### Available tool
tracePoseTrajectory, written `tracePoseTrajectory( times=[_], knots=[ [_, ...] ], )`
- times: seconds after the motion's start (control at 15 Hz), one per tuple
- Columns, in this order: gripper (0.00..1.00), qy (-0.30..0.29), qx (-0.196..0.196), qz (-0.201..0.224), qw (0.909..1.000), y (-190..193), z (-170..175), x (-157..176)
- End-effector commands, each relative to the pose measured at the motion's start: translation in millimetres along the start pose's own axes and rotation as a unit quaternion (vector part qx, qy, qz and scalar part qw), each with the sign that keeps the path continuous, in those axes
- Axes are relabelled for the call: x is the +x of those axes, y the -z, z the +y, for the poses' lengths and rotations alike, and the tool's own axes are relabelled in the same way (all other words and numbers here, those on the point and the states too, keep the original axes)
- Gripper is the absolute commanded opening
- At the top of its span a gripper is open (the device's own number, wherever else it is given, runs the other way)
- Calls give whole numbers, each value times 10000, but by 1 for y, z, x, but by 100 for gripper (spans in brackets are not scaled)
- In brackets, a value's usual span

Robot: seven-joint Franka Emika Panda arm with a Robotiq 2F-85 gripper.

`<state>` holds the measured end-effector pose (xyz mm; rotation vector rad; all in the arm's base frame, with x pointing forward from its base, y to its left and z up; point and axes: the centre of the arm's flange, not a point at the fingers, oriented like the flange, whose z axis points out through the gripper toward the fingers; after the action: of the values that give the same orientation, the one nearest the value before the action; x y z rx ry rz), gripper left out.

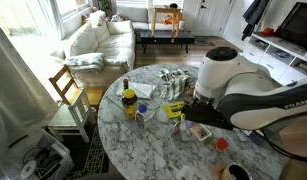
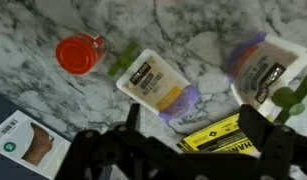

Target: Put the two sachets in an upright position

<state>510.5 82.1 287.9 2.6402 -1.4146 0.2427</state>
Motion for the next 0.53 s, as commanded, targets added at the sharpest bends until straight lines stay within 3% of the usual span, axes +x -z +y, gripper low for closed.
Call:
tracePoseTrajectory(
  times=[0.0,0.47],
  knots=[
    [100,56,12,-3,10000,1,-3,-6],
    [100,137,33,-7,9999,3,-8,-18]
  ],
)
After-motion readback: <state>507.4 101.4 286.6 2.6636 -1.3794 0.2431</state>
